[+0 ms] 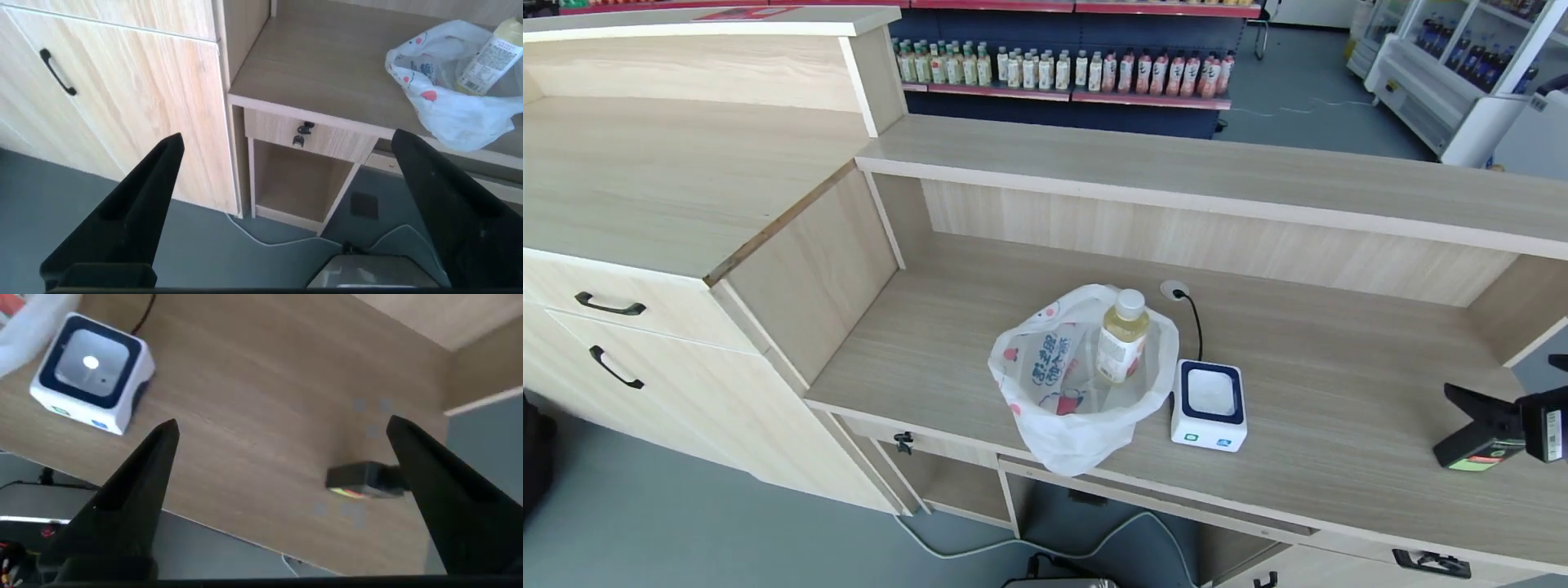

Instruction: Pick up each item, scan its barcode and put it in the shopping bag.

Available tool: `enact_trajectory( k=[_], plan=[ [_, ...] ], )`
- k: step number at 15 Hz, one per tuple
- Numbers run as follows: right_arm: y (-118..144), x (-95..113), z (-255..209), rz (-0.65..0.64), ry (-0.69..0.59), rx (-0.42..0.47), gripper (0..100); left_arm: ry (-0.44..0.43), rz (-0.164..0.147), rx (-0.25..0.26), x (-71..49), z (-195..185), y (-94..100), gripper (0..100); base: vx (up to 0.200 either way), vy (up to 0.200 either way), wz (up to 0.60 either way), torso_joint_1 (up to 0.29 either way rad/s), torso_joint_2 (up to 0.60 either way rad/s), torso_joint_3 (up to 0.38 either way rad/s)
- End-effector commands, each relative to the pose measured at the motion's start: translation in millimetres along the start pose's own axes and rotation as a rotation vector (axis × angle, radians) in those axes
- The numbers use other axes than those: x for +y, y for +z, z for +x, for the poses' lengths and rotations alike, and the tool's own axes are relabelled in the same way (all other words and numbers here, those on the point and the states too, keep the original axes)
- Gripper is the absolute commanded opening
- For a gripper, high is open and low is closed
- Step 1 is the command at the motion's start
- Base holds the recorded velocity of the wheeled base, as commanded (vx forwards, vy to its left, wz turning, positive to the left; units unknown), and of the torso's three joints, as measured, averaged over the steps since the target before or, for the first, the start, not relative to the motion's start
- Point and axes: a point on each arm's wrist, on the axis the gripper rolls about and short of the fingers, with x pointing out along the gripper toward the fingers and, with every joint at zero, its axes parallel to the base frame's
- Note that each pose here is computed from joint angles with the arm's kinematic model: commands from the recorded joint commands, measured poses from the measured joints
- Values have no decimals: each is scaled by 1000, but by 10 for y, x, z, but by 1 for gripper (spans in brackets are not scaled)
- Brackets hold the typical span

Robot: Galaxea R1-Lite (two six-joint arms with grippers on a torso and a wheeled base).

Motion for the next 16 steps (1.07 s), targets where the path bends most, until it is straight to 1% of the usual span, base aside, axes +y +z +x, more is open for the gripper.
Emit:
enact_trajectory(
  k=[1, 2, 3, 5, 6, 8, 9, 11, 16],
  plan=[
    [-96, -35, -516, 48, -281, 28, 100, 0, 0, 0, 0, 0, -1, 100, 0, 0, -600, -2, -2, 2],
    [-207, -38, -557, 89, -392, 97, 100, 0, 0, 0, 0, 0, -1, 100, 0, 0, 0, 0, 0, 0],
    [-316, -30, -580, 81, -485, 176, 100, 0, 0, 0, 0, 0, -1, 100, 0, 0, 0, 0, 0, 0],
    [-412, -38, -559, 52, -626, 340, 100, 0, 0, 0, 0, 0, -1, 100, 0, 0, 0, 0, 0, 0],
    [-433, -61, -519, 53, -674, 390, 100, 0, 0, 0, 0, 0, -1, 100, 0, 0, 0, 0, 0, 0],
    [-461, -209, -421, 78, -740, 467, 100, 0, 0, 0, 0, 0, -1, 100, 0, 0, 0, 0, 0, 0],
    [-472, -257, -374, 91, -725, 484, 100, 0, 0, 0, 0, 0, -1, 100, 0, 0, 0, 0, 0, 0],
    [-495, -255, -364, 104, -611, 444, 100, 0, 0, 0, 0, 0, -1, 100, 0, 0, 0, 0, 0, 0],
    [-477, -236, -369, 129, -574, 406, 100, 0, 0, 0, 0, 0, -1, 100, 0, 0, 0, 0, 0, 0]
  ],
)
